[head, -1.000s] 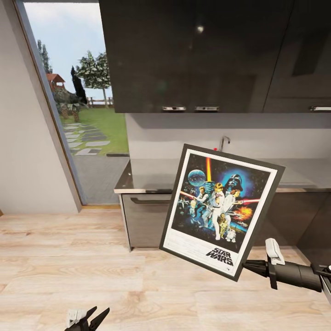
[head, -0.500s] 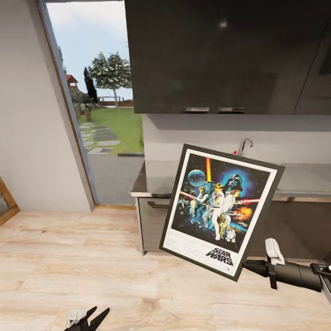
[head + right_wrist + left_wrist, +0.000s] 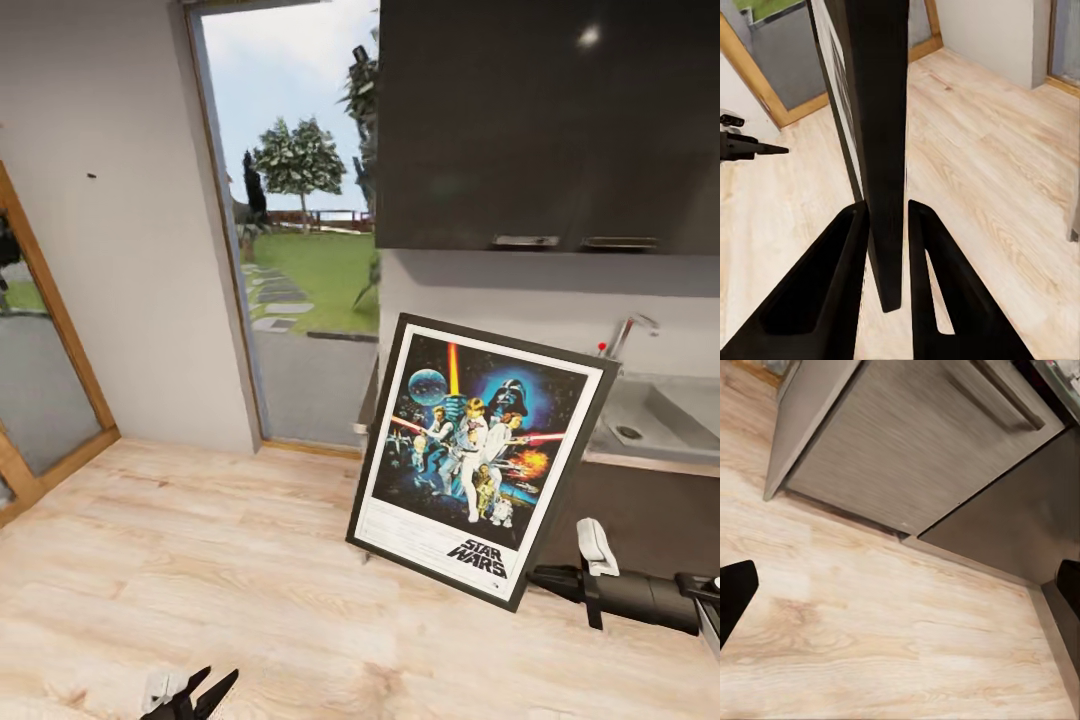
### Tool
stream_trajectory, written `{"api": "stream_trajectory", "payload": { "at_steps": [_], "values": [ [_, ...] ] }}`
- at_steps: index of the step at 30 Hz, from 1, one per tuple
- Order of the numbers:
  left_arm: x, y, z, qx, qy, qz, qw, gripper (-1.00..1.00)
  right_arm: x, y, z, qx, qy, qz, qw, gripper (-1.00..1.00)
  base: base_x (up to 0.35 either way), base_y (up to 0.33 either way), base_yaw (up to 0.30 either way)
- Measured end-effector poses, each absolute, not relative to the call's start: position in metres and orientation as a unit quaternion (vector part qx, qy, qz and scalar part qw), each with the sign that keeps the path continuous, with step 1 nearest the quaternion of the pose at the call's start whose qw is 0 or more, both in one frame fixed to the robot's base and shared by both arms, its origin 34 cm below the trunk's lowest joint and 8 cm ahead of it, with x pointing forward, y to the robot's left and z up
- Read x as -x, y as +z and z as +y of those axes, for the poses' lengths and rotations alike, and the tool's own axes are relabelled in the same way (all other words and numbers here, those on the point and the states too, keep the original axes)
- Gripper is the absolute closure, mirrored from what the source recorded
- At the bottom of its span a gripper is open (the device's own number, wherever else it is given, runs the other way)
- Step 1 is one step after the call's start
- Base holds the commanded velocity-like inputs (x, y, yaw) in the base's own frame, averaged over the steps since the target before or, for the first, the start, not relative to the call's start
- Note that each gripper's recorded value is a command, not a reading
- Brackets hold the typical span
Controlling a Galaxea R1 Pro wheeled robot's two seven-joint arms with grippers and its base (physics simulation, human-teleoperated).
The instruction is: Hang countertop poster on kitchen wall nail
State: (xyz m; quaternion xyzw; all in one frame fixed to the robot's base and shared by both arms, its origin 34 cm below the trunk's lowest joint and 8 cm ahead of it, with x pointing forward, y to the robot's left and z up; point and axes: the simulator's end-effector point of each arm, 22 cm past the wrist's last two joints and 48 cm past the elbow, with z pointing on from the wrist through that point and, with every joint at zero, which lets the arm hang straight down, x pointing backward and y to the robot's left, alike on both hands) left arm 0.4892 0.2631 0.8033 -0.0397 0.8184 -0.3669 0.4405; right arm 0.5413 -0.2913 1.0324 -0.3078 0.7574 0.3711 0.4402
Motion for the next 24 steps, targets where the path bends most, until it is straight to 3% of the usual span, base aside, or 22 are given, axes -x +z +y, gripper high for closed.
{"api": "stream_trajectory", "payload": {
  "at_steps": [16,24],
  "values": [
    [-0.4889,0.8026,0.2631,0.040,-0.367,0.819,0.440,-1.00,-0.5414,1.0318,-0.2912,0.308,0.371,0.757,0.440,1.00,0.130,0.276,0.284],
    [-0.4887,0.8023,0.2632,0.040,-0.367,0.819,0.439,-1.00,-0.5411,1.0312,-0.2912,0.308,0.371,0.758,0.439,1.00,0.206,0.248,0.055]
  ]
}}
